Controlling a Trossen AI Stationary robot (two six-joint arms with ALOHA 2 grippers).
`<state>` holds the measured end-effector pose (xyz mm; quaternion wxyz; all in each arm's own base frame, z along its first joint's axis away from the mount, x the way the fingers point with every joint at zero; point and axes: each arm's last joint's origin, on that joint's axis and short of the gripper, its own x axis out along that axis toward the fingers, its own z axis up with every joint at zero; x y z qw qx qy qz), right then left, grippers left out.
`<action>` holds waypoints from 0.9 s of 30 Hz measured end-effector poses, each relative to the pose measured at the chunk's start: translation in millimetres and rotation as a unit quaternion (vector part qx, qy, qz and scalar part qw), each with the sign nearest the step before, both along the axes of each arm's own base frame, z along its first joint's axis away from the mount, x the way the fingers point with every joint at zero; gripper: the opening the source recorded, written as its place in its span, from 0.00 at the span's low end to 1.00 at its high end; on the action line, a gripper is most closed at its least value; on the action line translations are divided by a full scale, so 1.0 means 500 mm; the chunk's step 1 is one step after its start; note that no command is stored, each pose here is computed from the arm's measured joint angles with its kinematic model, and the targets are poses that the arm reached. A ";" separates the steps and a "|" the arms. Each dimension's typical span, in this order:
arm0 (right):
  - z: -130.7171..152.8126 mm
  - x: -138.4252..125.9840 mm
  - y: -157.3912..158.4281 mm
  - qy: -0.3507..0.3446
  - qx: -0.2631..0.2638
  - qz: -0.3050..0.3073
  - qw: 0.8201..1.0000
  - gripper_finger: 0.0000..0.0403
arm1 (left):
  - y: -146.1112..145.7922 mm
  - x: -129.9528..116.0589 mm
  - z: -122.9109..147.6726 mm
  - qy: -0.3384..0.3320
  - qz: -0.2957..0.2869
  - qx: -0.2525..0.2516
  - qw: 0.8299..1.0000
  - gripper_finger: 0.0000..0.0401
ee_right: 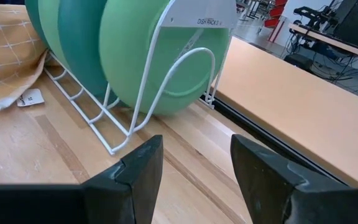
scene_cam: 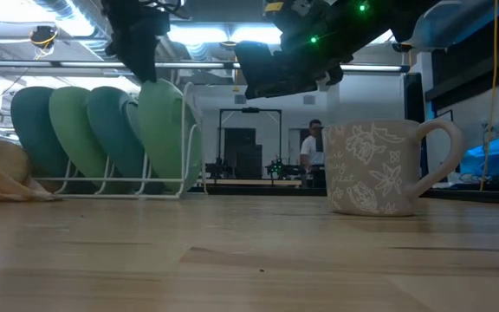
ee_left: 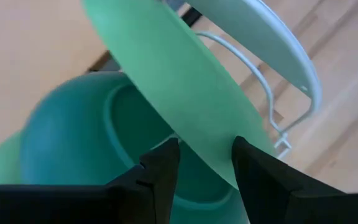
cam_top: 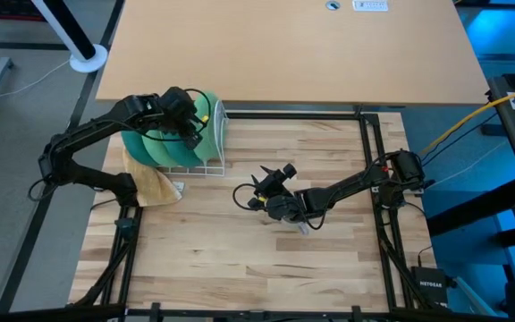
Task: Sort dishes
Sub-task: Put the green plate into the dish rack
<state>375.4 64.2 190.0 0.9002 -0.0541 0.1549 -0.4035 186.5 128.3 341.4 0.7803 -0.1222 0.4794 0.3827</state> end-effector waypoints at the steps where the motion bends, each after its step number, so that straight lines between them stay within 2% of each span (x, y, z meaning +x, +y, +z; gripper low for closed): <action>1: 0.000 0.000 0.000 0.000 0.000 0.000 1.000 0.48 | 0.000 0.001 0.000 -0.002 -0.002 -0.003 1.000 0.36; 12: -0.001 0.001 0.001 0.001 0.008 0.015 1.000 0.48 | 0.000 0.002 0.001 -0.009 -0.005 -0.008 1.000 0.36; 19: -0.001 0.001 0.001 0.001 0.008 0.015 1.000 0.48 | -0.006 0.006 -0.004 -0.038 -0.033 -0.062 0.997 0.36; 27: -0.001 0.001 0.001 0.002 0.008 0.015 1.000 0.48 | -0.013 -0.002 -0.008 -0.028 -0.020 -0.095 0.995 0.36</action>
